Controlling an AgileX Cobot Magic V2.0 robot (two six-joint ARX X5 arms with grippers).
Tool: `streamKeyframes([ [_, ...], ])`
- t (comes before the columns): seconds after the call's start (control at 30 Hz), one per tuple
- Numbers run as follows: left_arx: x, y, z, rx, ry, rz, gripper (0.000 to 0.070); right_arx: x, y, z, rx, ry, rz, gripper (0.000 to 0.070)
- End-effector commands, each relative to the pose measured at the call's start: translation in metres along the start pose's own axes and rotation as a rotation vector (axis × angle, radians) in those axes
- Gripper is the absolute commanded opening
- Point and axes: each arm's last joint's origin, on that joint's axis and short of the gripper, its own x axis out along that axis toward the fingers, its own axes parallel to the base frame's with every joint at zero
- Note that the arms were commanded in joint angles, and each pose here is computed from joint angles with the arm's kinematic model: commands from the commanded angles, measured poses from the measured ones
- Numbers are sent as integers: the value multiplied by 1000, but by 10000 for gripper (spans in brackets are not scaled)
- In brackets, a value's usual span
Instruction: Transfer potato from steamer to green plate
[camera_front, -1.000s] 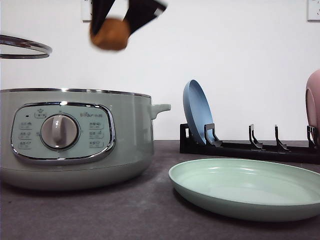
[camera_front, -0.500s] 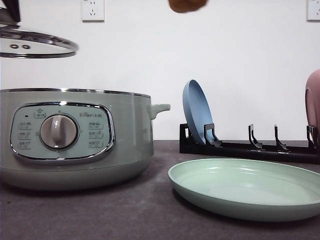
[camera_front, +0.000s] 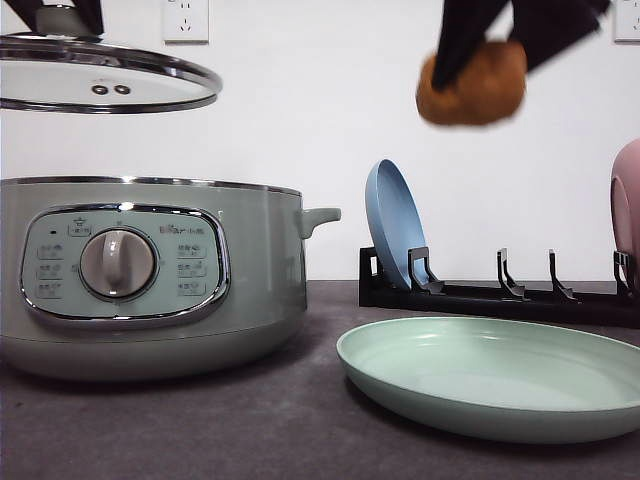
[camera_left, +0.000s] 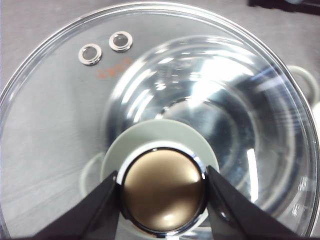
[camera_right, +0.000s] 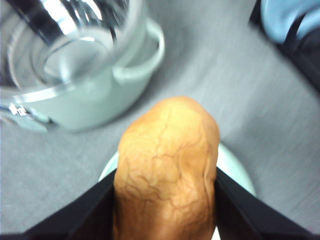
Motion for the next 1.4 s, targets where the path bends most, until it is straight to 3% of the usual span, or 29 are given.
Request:
streamKeyframes([
  [0.0, -11, -3, 5, 20, -69, -9, 1, 11, 0, -9, 68, 2, 6, 194],
  [0.37, -11, -13, 5, 51, -68, -32, 1, 66, -13, -66, 262, -10, -15, 195],
  [0.77, -11, -15, 5, 56, -68, -36, 1, 105, -20, -87, 317, 54, -67, 221],
  [0.97, -11, -16, 5, 60, -68, -38, 1, 113, -21, -92, 320, 101, -74, 372],
  [1.07, -11, -18, 5, 66, -68, -43, 1, 113, -21, -92, 320, 105, -72, 390],
  [1.17, -11, -21, 4, 73, -68, -48, 1, 113, -21, -92, 320, 103, -71, 486],
  [1.37, -11, -27, 4, 92, -67, -62, 1, 111, -21, -90, 320, 93, -71, 574],
])
